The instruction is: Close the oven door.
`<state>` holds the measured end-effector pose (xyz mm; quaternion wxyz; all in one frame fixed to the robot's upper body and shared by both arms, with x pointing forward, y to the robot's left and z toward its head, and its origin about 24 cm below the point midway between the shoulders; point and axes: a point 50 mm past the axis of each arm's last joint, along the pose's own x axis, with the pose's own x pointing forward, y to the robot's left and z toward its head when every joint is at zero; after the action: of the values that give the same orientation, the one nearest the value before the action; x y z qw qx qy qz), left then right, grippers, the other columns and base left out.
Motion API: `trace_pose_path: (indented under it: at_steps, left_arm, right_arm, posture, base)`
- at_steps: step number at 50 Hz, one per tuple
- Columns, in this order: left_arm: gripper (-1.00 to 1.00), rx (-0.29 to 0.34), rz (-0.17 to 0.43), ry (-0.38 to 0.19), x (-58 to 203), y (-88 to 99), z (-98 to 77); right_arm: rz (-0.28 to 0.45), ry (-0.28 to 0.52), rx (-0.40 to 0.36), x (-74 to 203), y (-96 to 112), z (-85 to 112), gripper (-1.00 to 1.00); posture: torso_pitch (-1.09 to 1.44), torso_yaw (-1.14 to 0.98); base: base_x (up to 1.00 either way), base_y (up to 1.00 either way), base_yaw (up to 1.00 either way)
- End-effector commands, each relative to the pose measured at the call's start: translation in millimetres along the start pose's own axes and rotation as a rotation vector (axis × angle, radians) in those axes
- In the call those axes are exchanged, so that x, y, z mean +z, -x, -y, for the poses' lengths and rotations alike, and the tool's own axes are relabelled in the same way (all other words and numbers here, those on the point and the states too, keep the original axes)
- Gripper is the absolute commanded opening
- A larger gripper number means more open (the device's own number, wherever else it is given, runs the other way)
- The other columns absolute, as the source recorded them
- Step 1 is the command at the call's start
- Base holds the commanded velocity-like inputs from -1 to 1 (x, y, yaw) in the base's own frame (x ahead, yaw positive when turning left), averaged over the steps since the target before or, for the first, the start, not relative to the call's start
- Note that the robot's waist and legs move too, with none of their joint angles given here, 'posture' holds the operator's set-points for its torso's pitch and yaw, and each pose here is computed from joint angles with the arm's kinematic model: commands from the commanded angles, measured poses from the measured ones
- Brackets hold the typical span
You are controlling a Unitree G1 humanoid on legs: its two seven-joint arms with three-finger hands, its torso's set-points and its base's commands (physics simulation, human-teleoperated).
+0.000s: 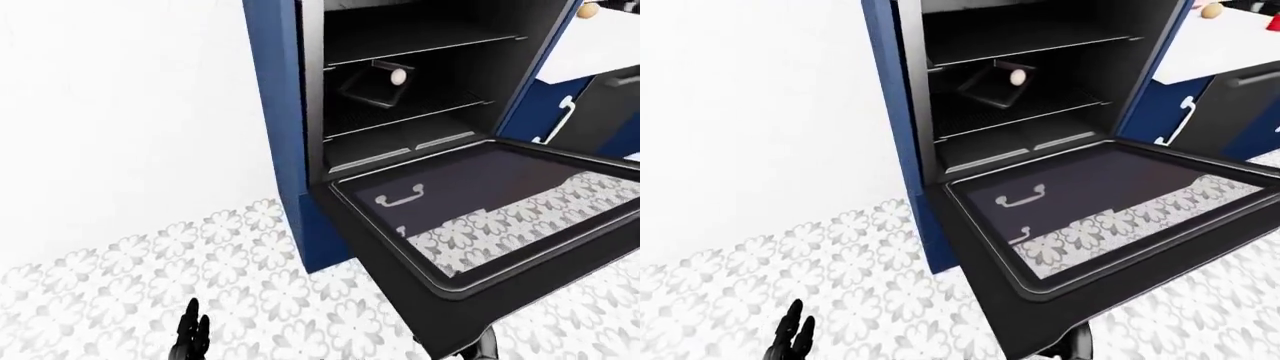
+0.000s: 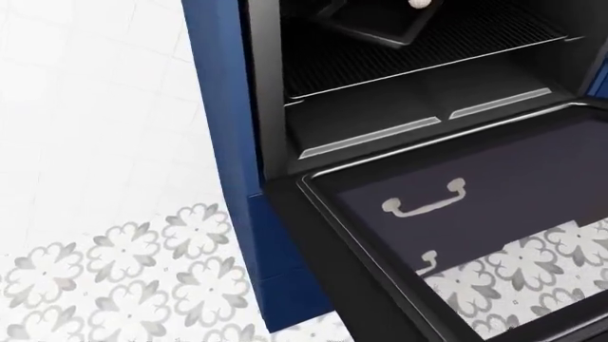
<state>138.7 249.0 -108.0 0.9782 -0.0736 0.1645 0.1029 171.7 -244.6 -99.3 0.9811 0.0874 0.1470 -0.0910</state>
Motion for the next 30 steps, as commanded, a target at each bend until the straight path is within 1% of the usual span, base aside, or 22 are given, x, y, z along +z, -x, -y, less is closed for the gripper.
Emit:
trace_pose_path:
  at_steps: [1, 9, 30]
  left_arm:
    - [1.00, -0.013, 0.015, -0.020, 4.3, -3.9, 0.8]
    - [1.00, -0.015, 0.009, -0.020, 3.5, -3.3, 0.6]
    - [1.00, -0.018, 0.018, -0.015, 5.1, -4.7, 0.6]
  right_arm:
    - [0.058, 0.021, -0.006, 11.2, -5.9, 2.6, 1.00]
    - [0.052, 0.022, -0.006, 10.0, -5.0, 2.4, 1.00]
    - [0.053, 0.022, -0.004, 9.8, -4.5, 2.4, 1.00]
  posture:
    - [0.00, 0.00]
    - [0.00, 0.00]
    - [0.00, 0.00]
  base:
    - [0.00, 0.37, 0.00]
    - [0.00, 0.36, 0.00]
    - [0.00, 0.36, 0.00]
